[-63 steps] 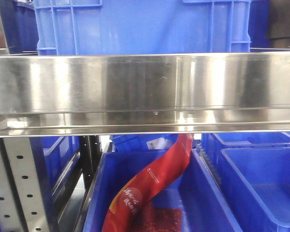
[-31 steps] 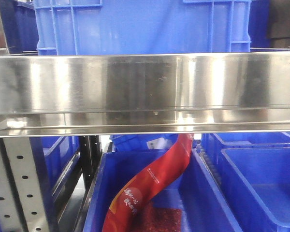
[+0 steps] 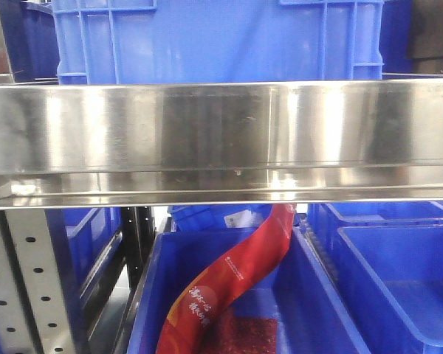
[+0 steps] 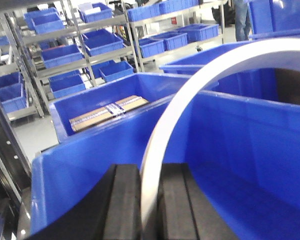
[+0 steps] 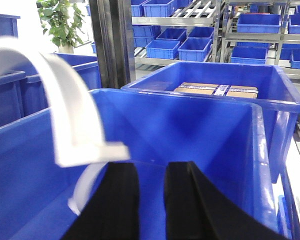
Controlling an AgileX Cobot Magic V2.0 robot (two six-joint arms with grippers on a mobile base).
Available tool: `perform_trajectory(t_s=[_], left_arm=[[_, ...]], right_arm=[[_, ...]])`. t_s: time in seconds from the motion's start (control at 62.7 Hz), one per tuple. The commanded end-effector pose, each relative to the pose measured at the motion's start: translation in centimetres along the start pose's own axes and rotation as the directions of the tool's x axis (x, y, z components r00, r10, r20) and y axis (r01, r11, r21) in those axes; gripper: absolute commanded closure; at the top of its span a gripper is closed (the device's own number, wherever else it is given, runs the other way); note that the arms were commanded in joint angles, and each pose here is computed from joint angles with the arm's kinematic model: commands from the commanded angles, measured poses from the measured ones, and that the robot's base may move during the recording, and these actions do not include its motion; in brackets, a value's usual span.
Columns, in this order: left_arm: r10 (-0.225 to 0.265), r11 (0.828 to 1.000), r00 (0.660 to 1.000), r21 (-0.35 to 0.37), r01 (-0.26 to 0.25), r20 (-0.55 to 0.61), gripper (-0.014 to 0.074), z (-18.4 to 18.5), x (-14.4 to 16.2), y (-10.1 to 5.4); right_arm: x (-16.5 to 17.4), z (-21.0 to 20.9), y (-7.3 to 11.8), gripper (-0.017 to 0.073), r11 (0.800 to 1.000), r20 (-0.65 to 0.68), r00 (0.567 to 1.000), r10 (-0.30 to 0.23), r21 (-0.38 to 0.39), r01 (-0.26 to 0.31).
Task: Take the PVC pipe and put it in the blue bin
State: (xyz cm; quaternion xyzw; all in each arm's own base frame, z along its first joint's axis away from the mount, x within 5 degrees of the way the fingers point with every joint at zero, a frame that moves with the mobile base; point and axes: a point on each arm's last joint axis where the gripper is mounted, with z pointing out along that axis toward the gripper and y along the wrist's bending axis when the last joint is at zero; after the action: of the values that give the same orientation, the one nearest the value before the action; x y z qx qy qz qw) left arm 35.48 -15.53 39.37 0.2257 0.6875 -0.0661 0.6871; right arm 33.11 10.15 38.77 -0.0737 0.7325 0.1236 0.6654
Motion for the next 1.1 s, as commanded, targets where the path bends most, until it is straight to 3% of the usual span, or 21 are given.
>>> perform_trajectory(t_s=[0.0, 0.128, 0.335, 0.527, 0.734, 0.862, 1.053, 1.085], left_arm=[[0.005, 1.000, 0.999, -0.009, -0.005, 0.035, 0.0479, 0.0, -0.5, 0.2], [0.005, 1.000, 0.999, -0.011, -0.005, 0.046, 0.0433, 0.1, -0.6, 0.2], [0.006, 1.000, 0.998, -0.014, -0.005, 0.057, 0.0430, 0.0, -1.8, 0.5], [0.006, 1.000, 1.000, 0.011, -0.006, -0.012, 0.0430, -0.4, -2.4, 0.2], [0.006, 1.000, 1.000, 0.024, -0.007, 0.019, 0.0438, -1.9, -4.0, -0.2], [0.006, 0.999, 0.999, 0.038, -0.007, 0.032, 0.0487, -3.3, -5.3, -0.5], [0.006, 0.999, 0.999, 0.050, -0.008, 0.046, 0.0708, -5.4, -6.9, -0.6], [0.006, 0.999, 0.999, 0.052, -0.008, 0.041, 0.0705, -5.7, -7.1, -0.5]], right_arm=[[-0.9, -0.2, 0.0, 0.0479, 1.000, 0.046, 0.999, -0.002, 0.005, 0.001], [-1.2, -0.4, 0.1, 0.0479, 1.000, 0.044, 0.999, -0.019, 0.001, 0.019], [-1.8, -1.0, 0.1, 0.0479, 0.998, 0.056, 0.997, -0.056, -0.001, 0.056], [-3.0, -2.8, 0.4, 0.0482, 0.998, 0.056, 0.997, -0.062, -0.019, 0.063], [-4.7, -5.2, 0.5, 0.0533, 0.997, 0.095, 0.993, -0.063, -0.030, 0.066], [-5.5, -6.7, 0.7, 0.0636, 0.997, 0.092, 0.994, -0.064, -0.046, 0.068], [-6.6, -8.9, 0.9, 0.0713, 0.996, 0.107, 0.992, -0.065, -0.062, 0.072], [-6.7, -9.1, 0.9, 0.0722, 0.995, 0.108, 0.992, -0.065, -0.064, 0.072]])
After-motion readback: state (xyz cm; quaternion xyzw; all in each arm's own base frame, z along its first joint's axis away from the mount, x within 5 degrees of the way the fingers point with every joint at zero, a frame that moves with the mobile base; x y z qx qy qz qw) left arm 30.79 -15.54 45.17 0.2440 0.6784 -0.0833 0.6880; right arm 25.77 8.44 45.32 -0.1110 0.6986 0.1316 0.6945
